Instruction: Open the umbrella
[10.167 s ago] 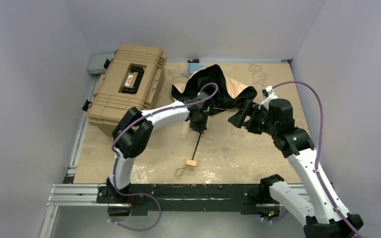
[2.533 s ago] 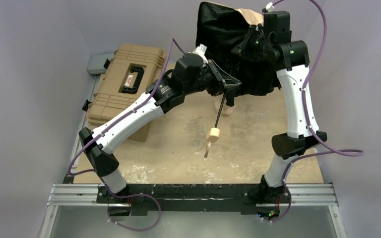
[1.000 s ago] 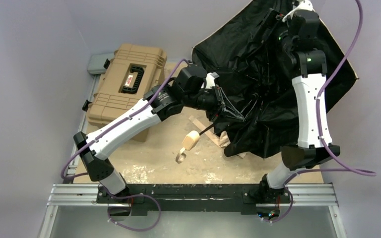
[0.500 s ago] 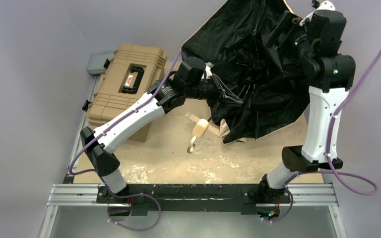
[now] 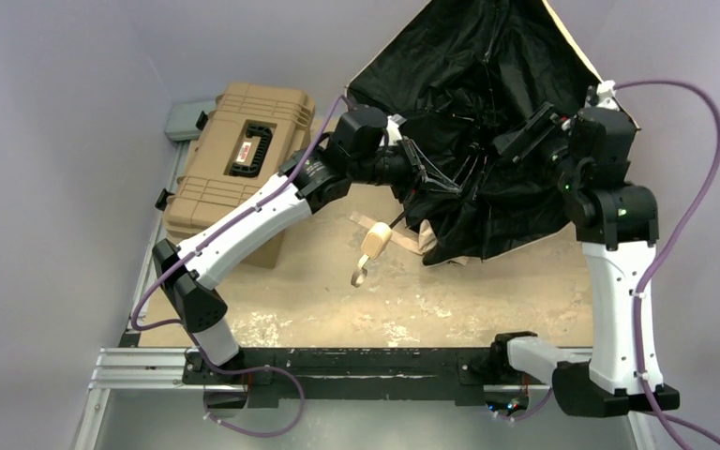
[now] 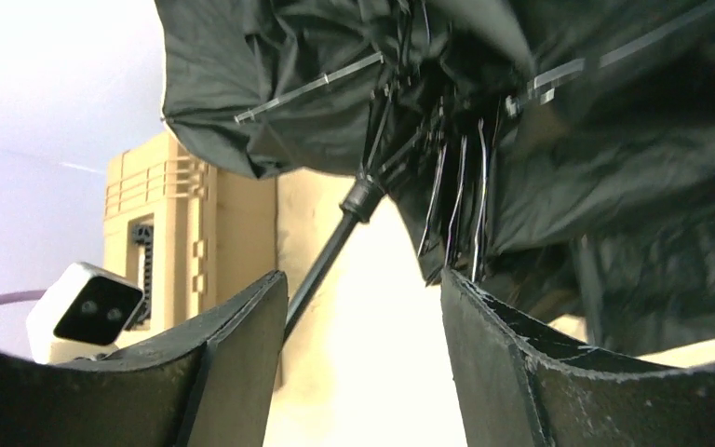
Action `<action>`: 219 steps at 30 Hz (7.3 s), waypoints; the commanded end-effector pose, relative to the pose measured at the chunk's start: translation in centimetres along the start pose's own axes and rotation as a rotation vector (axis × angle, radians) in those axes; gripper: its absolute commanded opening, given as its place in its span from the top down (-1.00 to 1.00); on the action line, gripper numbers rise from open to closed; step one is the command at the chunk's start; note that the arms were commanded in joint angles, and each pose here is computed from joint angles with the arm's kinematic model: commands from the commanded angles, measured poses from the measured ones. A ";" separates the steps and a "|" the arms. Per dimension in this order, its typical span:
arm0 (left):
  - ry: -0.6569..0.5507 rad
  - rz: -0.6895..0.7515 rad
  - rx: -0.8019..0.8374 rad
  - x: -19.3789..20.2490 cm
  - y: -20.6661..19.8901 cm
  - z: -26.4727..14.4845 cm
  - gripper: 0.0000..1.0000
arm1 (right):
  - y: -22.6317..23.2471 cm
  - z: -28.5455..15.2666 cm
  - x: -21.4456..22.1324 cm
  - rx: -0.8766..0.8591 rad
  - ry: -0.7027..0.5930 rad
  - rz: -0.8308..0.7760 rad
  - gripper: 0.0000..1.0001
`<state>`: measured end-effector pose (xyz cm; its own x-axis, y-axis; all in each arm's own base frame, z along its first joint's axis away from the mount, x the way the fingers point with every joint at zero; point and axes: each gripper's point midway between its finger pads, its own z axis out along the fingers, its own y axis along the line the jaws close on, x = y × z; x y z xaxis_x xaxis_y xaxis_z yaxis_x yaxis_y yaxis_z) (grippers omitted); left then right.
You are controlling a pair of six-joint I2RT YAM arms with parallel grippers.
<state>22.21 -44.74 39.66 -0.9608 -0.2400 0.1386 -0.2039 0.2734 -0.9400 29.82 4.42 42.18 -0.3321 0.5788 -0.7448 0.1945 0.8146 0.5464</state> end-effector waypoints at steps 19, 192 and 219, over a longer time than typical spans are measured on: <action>0.058 0.205 0.288 2.3 -7.6 -3.7 1.00 | 1.3 3.7 2.3 -0.136 -0.030 0.392 -0.30; 0.246 0.624 0.083 10.0 1.8 -6.3 1.00 | 9.1 5.7 4.9 -0.385 -0.023 0.519 -0.31; 0.128 0.252 0.173 7.9 -2.8 -9.7 1.00 | 6.7 -1.3 4.1 -0.295 0.059 0.358 -0.41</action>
<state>14.49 -38.86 40.40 -0.9952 -0.0573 -0.0793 0.0560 0.3305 -0.9421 28.29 6.05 47.57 -0.0279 0.8313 -0.5551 0.0883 0.5552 0.8270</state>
